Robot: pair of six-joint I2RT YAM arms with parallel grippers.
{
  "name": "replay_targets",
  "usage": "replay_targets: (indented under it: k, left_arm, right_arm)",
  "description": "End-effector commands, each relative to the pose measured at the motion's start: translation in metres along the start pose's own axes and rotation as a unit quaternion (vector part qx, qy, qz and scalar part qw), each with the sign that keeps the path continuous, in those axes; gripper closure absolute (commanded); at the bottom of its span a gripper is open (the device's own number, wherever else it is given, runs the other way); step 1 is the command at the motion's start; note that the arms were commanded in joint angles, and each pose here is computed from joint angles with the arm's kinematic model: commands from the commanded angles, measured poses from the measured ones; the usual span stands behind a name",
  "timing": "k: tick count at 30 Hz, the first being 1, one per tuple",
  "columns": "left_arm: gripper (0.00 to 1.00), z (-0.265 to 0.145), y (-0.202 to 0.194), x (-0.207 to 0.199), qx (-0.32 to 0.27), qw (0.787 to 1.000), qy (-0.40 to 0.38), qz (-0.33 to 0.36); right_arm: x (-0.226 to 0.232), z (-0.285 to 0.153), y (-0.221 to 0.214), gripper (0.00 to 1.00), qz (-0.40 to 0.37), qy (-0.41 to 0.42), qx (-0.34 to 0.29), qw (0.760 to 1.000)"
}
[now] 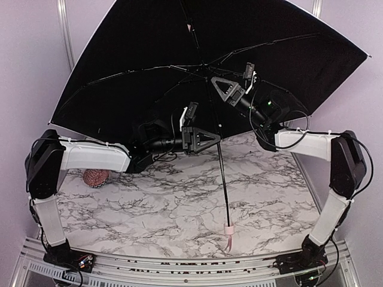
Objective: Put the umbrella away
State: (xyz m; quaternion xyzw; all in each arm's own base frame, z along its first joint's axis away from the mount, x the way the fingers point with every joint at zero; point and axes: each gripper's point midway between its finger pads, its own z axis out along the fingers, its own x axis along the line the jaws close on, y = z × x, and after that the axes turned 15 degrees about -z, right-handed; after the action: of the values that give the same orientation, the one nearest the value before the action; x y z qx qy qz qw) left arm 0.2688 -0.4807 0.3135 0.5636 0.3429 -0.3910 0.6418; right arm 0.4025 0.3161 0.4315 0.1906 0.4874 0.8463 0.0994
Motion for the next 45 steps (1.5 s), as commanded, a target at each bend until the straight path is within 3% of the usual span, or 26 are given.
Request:
replay_targets:
  k: [1,10,15,23,28,32,38,45]
  left_arm:
    - [1.00,0.004,0.011,-0.036,-0.006,0.998,-0.045,0.048]
    - [1.00,0.009,0.004,-0.032,0.010,0.998,-0.041,0.055]
    - [1.00,0.011,0.003,-0.032,0.011,0.998,-0.040,0.057]
    - [1.00,0.013,-0.001,-0.038,0.021,0.996,-0.048,0.072]
    - [1.00,0.014,-0.014,-0.043,0.054,0.992,-0.060,0.100]
    - [1.00,0.009,-0.016,-0.034,0.063,0.989,-0.035,0.125]
    - [1.00,0.006,-0.007,0.000,0.053,0.986,0.030,0.154]
    - [1.00,0.008,-0.007,0.012,0.049,0.988,0.044,0.142]
  right_arm:
    - [0.002,0.005,0.009,0.43,0.030,0.020,-0.010,0.999]
    - [-0.001,0.011,0.004,0.41,0.038,0.027,0.009,0.999]
    - [-0.001,0.011,0.003,0.56,0.034,0.022,0.015,0.999]
    - [-0.002,0.013,-0.004,0.63,0.051,0.025,0.037,0.998]
    - [-0.006,0.013,-0.009,0.73,0.063,0.006,0.061,0.996]
    - [-0.013,0.007,-0.009,0.69,0.097,0.004,0.083,0.992]
    - [-0.007,-0.001,-0.006,0.66,0.189,0.024,0.064,0.980]
    - [-0.007,-0.011,-0.002,0.51,0.208,-0.006,0.038,0.977]
